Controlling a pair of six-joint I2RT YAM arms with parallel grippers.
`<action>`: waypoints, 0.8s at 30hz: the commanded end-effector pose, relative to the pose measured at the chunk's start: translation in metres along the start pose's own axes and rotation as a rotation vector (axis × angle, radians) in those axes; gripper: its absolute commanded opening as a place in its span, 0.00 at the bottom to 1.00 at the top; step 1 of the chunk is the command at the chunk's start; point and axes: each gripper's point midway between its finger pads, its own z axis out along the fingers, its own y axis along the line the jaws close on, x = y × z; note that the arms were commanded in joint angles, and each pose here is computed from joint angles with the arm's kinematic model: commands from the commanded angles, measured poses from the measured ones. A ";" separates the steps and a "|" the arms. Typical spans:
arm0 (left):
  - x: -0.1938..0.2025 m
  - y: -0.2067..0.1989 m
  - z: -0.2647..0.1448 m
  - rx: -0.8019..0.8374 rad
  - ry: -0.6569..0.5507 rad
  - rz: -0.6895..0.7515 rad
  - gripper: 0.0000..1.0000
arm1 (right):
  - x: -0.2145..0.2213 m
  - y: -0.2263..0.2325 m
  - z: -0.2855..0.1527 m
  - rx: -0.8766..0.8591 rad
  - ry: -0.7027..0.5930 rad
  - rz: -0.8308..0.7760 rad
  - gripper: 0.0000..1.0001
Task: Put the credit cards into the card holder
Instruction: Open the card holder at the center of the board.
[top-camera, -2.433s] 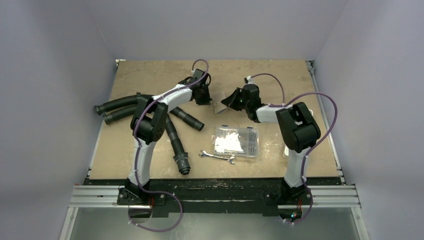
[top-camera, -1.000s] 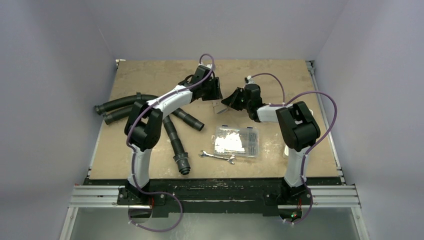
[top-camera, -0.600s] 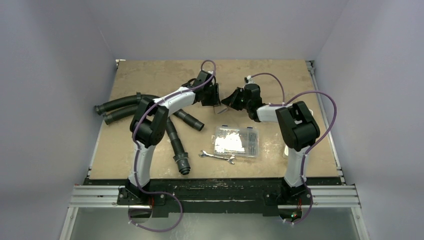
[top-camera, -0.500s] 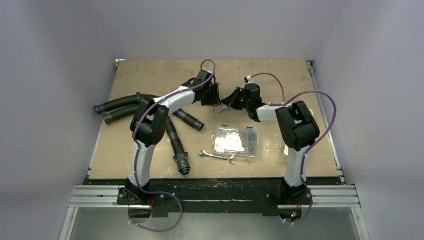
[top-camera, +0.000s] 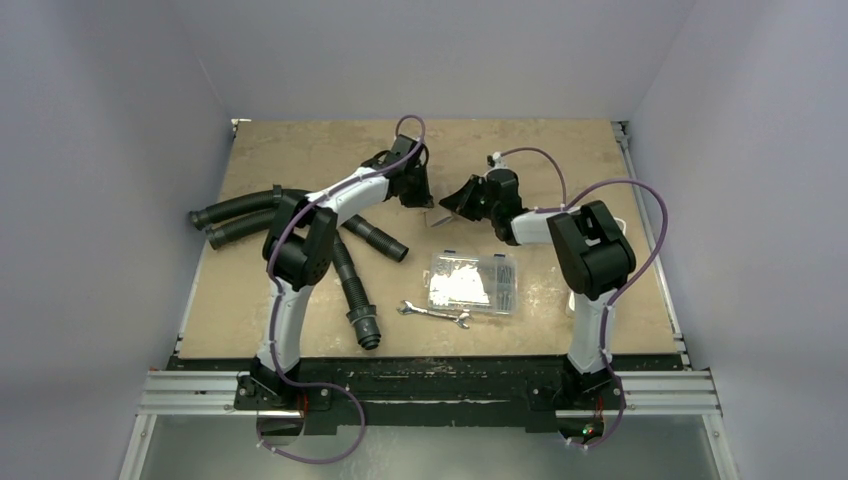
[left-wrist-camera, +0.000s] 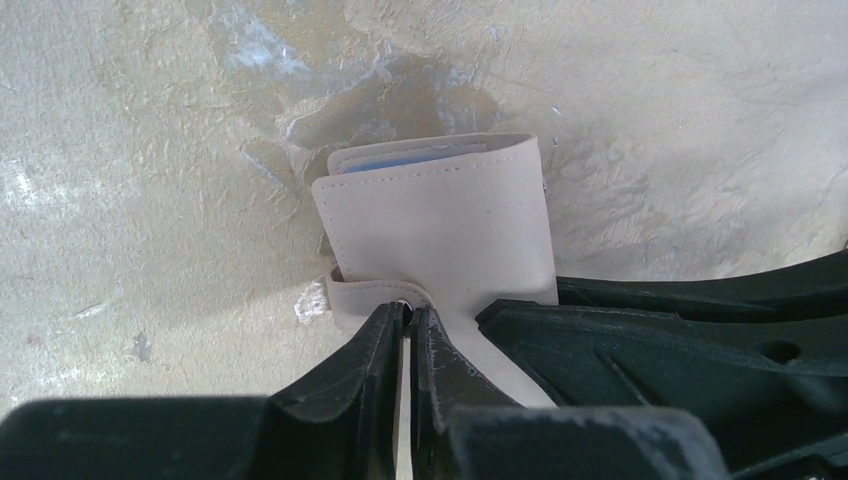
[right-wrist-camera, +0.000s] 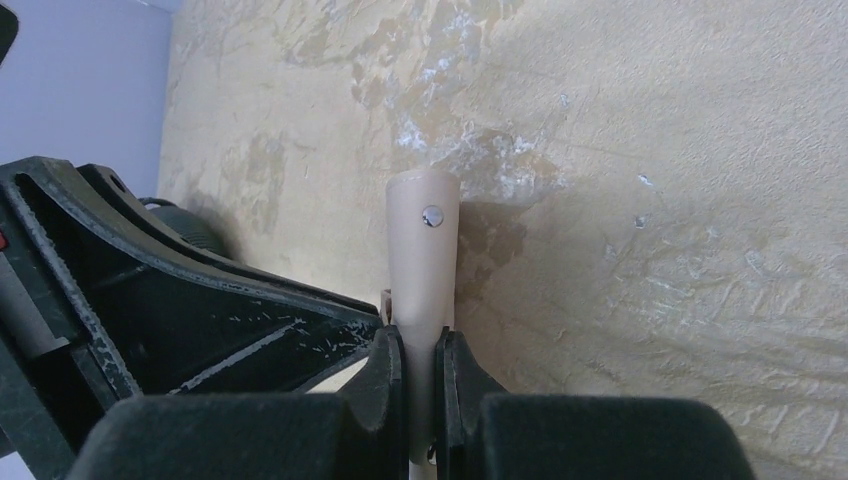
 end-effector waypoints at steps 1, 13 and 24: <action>-0.015 0.060 0.002 -0.195 -0.038 -0.047 0.02 | 0.022 -0.008 -0.004 -0.015 0.072 0.034 0.00; -0.017 0.065 -0.007 -0.201 -0.059 -0.088 0.00 | 0.026 -0.021 -0.002 -0.052 0.090 0.108 0.00; -0.002 0.018 -0.029 0.065 0.011 0.058 0.46 | 0.007 -0.042 -0.009 0.161 0.163 -0.189 0.32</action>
